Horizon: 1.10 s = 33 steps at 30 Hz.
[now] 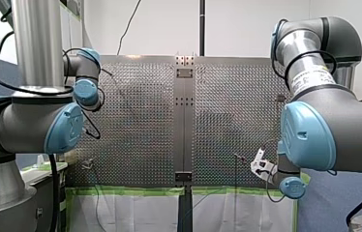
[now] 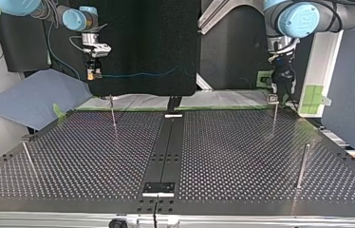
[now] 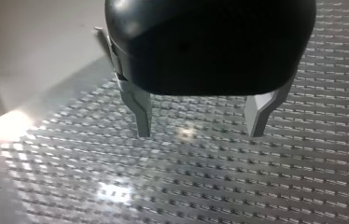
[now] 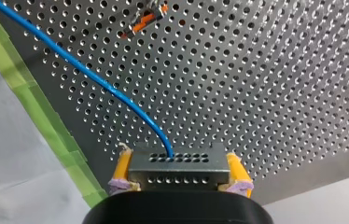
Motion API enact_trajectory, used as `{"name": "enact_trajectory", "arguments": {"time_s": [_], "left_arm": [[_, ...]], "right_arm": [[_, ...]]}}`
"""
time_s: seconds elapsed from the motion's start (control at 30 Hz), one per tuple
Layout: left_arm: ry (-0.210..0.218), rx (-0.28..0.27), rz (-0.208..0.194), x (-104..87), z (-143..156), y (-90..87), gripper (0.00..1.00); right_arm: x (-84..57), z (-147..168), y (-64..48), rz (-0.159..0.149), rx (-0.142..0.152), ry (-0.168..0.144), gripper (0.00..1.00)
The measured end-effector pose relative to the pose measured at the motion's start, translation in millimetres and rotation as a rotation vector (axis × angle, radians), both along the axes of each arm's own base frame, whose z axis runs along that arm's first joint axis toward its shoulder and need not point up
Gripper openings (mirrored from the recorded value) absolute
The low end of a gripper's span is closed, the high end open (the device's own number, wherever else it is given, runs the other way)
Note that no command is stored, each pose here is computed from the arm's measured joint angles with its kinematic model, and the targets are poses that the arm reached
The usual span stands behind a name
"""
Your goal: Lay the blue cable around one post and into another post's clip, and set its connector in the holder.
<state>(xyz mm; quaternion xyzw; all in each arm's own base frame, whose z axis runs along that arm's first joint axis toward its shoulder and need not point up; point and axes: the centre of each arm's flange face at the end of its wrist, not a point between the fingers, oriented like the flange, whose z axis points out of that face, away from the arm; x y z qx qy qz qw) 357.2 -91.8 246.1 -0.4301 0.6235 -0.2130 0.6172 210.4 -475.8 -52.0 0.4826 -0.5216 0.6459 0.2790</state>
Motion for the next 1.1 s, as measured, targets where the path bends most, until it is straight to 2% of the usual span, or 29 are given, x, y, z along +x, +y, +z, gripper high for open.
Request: {"name": "enact_trajectory", "arguments": {"time_s": [0.27, 0.4, 0.5, 0.63, 0.77, 0.93, 1.1], "left_arm": [[0.112, 0.063, -0.115, -20.2, -53.6, -18.3, 1.00], [0.166, 0.096, -0.152, -36.1, -72.7, -25.7, 1.00], [0.186, 0.124, -0.176, -43.4, -78.4, -30.7, 1.00], [0.188, 0.159, -0.203, -45.0, -77.9, -36.7, 1.00], [0.179, 0.198, -0.228, -44.2, -74.3, -42.6, 1.00], [0.173, 0.248, -0.254, -42.2, -70.5, -48.0, 1.00], [0.167, 0.301, -0.282, -41.4, -66.8, -54.4, 1.00]], "right_arm": [[11.5, 13.2, -2.9, 0.015, -0.012, 0.071, 0.00], [17.9, 27.0, 0.0, 0.017, -0.014, 0.100, 0.00], [23.5, 37.7, 3.3, 0.019, -0.011, 0.108, 0.00], [33.0, 52.2, 6.6, 0.037, -0.010, 0.109, 0.00], [50.3, 68.9, 13.1, 0.085, -0.011, 0.102, 0.00], [72.0, 91.2, 17.0, 0.124, -0.014, 0.068, 0.00], [97.1, 120.9, 13.4, 0.161, -0.040, 0.033, 0.00]]}}
